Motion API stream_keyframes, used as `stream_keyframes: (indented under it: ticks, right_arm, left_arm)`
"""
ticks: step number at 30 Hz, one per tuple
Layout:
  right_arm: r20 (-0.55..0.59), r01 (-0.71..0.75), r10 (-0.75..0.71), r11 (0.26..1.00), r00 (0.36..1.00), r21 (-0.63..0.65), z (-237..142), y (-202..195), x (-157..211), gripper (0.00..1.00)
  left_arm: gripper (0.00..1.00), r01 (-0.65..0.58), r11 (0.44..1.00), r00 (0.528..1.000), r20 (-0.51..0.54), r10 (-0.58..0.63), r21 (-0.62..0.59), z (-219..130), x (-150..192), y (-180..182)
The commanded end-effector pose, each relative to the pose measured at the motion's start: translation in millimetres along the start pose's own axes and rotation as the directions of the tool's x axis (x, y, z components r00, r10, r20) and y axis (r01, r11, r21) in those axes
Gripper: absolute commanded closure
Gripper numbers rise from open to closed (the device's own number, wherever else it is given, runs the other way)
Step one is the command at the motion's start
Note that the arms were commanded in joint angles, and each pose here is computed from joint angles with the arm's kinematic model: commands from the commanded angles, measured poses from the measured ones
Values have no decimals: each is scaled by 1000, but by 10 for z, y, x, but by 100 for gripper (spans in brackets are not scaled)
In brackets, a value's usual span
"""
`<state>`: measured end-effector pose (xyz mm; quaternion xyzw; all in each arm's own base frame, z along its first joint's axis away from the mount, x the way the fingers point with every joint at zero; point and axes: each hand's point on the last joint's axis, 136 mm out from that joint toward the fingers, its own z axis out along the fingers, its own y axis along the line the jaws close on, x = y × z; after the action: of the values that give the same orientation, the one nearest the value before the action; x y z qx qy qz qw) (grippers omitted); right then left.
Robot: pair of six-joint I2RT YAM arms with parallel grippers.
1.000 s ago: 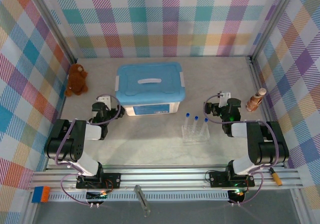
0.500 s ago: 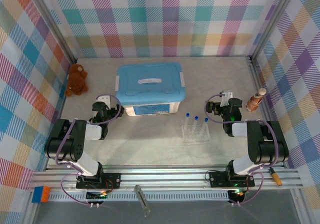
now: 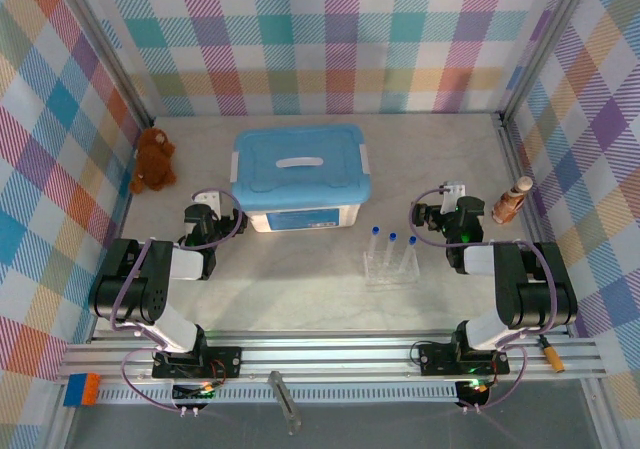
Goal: Organize the chemistry lab equipment
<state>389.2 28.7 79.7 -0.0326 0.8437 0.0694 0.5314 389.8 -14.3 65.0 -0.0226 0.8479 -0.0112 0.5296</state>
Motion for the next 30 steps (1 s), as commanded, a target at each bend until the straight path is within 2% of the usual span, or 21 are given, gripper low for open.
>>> stream_keyframes:
  ticks: [1,30]
  right_arm:
    - [45,-8,8,1000,999,1,28,-22,-140,1]
    - [45,-11,11,1000,999,0,29,-27,-145,1]
  left_arm:
    - [0,-3,1000,998,66,2,6,22,-200,-31]
    - [0,-2,1000,998,64,1,8,23,-194,-33]
